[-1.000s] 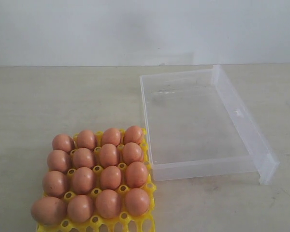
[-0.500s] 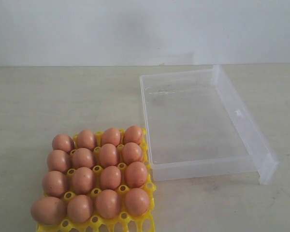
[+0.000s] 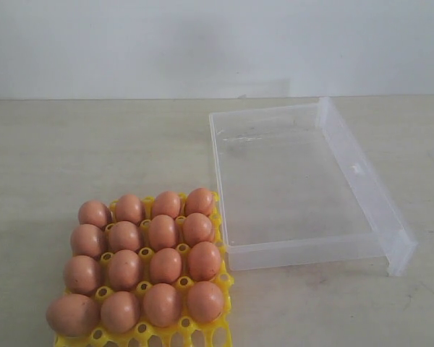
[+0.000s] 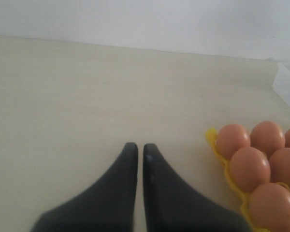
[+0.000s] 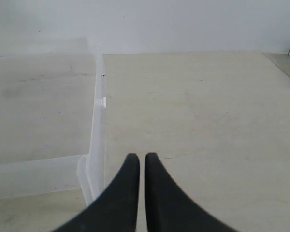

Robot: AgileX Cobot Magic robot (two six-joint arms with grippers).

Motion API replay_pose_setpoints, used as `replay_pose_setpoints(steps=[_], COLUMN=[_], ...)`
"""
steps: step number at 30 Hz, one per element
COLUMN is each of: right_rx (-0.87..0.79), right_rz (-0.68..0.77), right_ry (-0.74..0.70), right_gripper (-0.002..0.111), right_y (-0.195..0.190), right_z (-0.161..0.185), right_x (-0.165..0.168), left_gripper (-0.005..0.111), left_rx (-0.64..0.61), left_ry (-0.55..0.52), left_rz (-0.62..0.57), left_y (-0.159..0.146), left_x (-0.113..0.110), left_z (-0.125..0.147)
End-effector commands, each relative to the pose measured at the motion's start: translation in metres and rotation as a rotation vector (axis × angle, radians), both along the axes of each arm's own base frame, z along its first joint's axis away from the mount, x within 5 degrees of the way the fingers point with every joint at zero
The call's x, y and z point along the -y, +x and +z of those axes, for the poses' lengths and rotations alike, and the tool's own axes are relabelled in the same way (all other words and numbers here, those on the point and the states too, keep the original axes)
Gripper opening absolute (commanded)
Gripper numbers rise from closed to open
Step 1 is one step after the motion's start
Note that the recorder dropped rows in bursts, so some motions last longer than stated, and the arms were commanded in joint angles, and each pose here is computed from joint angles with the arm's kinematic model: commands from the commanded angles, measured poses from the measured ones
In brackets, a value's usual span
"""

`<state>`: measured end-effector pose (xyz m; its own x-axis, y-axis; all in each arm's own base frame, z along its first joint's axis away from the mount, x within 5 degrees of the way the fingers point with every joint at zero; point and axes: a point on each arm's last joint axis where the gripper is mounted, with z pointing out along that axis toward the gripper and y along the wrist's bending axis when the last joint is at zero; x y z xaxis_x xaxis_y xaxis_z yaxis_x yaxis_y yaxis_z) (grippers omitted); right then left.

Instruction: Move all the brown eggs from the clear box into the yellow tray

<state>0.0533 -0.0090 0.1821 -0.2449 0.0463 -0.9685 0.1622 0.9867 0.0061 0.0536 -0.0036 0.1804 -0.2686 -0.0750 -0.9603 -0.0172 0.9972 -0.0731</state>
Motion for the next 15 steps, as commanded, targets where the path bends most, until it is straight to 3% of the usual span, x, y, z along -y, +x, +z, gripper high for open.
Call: replay_pose_setpoints(steps=[1,15], right_rx=[0.016,0.016], right_rz=[0.001,0.001], right_ry=[-0.006,-0.006], right_gripper=[0.001,0.001], right_y=[-0.0001,-0.0001], right_z=[0.002,0.002], right_x=[0.0001,0.0001], left_gripper=[0.004,0.004], left_rx=[0.002,0.008], left_ry=[0.026,0.032], left_rz=[0.001,0.004], left_y=[-0.0002,-0.0001], left_x=[0.0,-0.0003], left_z=[0.0006,0.0011])
